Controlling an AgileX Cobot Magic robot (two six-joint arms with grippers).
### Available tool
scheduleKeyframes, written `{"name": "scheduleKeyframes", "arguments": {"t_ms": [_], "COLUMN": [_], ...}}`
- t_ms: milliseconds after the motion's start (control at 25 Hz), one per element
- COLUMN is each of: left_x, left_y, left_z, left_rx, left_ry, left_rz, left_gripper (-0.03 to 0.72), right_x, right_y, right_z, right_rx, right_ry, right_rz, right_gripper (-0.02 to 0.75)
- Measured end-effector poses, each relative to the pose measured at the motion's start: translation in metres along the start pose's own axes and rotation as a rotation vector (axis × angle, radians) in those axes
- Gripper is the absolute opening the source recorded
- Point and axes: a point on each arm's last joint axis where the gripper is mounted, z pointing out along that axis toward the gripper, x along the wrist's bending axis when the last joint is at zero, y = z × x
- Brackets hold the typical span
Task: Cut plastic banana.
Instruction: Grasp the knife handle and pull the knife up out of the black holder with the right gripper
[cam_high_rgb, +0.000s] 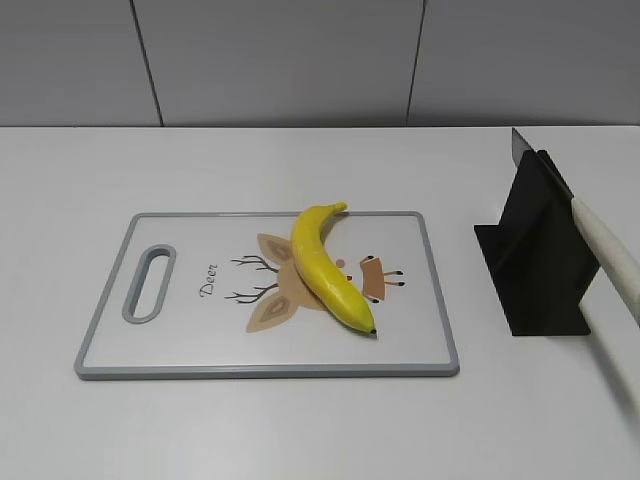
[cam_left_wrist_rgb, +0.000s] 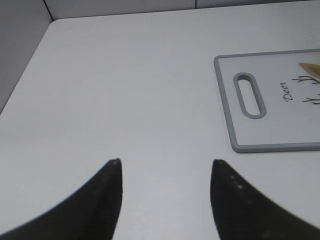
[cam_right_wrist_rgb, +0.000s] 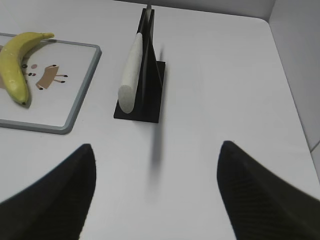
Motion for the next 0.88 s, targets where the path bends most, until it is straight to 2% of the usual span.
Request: {"name": "scheduleKeyframes", "arguments": {"t_ms": [880], "left_x": [0.0000], "left_y": [0.0000], "left_z": [0.0000], "left_rx": [0.000], "left_ry": [0.000], "left_rz": [0.000], "left_gripper": [0.552], "right_x": [0.0000], "right_y": [0.0000], "right_z": [0.0000], "right_rx": [0.000], "right_ry": [0.000], "right_rz": [0.000], "right_gripper": [0.587]}}
